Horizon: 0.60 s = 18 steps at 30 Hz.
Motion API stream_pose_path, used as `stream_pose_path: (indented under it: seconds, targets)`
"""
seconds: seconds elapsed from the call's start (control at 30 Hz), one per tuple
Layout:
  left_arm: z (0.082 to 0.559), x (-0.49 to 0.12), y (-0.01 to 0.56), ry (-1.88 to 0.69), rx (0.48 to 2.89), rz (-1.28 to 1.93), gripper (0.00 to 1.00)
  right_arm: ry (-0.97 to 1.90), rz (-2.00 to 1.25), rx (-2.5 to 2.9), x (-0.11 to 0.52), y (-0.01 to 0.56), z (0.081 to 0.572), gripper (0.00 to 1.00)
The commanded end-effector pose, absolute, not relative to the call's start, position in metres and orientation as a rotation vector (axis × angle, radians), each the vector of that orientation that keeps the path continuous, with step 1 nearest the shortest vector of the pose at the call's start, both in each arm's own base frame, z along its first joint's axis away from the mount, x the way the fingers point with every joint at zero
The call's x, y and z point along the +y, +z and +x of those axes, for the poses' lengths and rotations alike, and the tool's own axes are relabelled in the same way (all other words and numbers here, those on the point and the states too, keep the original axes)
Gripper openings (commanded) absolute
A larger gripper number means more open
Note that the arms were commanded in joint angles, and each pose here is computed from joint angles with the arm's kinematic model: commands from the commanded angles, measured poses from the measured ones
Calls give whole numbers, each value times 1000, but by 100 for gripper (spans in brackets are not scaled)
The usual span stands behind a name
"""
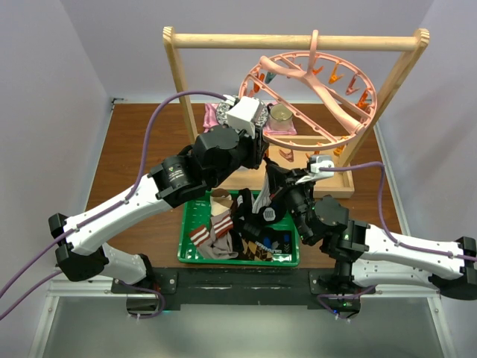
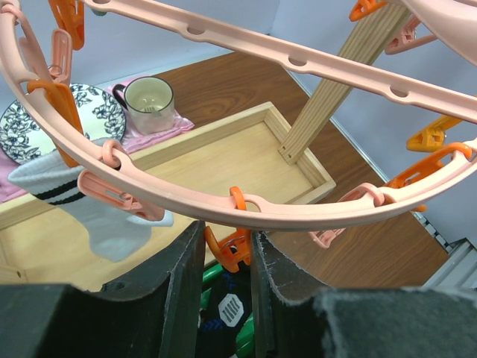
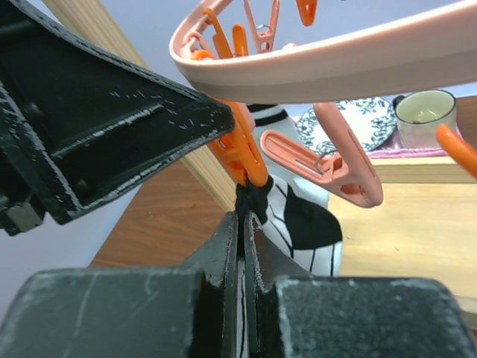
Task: Clip the socks to the hanger
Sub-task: Clamp the sock onto the hanger.
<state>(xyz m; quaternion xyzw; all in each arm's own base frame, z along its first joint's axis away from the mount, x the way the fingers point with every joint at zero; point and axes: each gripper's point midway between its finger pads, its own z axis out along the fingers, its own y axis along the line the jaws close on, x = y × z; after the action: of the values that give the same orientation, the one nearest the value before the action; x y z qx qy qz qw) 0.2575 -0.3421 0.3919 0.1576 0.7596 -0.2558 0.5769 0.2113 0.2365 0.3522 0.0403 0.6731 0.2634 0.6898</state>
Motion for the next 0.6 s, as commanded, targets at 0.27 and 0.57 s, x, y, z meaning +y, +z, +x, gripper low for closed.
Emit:
stream_pose_path:
  seconds: [0.27, 0.57]
  targets:
    - [255, -342, 413, -658, 1720, 331, 0, 679, 125, 1441, 245, 386, 211, 0]
    - [256, -341, 409, -644, 1724, 336, 11, 685, 123, 1438, 248, 388, 212, 0]
